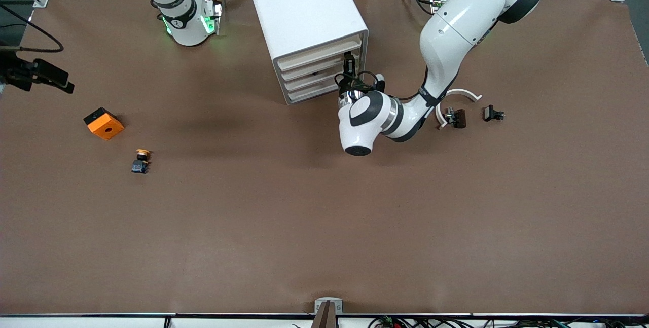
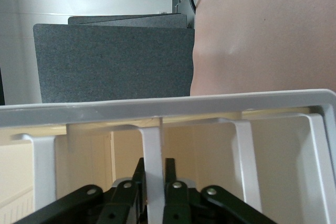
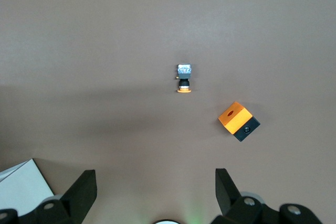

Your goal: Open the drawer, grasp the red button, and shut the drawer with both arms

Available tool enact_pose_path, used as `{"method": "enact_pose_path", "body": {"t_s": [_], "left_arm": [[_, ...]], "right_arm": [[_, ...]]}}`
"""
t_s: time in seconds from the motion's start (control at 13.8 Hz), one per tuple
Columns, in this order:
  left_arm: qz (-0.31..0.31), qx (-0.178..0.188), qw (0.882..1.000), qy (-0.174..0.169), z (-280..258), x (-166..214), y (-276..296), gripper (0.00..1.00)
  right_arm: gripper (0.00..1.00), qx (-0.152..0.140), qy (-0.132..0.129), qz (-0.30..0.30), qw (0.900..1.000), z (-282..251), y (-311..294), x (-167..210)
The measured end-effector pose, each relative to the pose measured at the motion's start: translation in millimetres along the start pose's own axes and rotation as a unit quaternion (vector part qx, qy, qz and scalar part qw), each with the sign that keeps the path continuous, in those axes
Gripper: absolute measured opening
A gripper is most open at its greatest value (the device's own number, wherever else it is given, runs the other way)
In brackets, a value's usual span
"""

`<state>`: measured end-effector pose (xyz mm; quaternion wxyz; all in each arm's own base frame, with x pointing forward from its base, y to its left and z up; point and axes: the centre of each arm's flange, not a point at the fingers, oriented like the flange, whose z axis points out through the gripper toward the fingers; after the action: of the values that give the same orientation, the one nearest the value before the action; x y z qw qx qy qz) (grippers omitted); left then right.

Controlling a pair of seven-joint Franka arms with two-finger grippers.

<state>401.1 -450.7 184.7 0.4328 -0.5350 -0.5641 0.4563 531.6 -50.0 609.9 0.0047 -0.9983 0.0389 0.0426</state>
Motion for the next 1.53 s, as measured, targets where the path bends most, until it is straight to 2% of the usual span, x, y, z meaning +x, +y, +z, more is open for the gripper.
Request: {"method": "enact_pose_path", "body": {"t_s": [0.22,0.65,1.02,1.31,1.53], "left_arm": [[-0.011,0.000,1.000,-0.001,-1,2,2,0.14],[-0.016,-0.003,1.000,-0.008,-11,8,4,0.14],[-0.028,-0.018,0.999,-0.032,-44,27,8,0.14],[-0.035,-0.023,0.998,-0.052,-64,44,12,0.14],[-0.037,-0.023,0.997,-0.062,-71,50,13,0.14]], "right_arm": [[1.00,-0.001,-0.004,0.001,1.000,5,0,6],[1.00,-0.004,-0.033,0.004,0.999,36,3,27],[1.00,-0.006,-0.047,0.027,0.999,50,-3,35],[1.00,-0.011,-0.053,0.086,0.995,48,-52,31],[1.00,0.013,-0.061,0.102,0.993,48,-93,26]]}}
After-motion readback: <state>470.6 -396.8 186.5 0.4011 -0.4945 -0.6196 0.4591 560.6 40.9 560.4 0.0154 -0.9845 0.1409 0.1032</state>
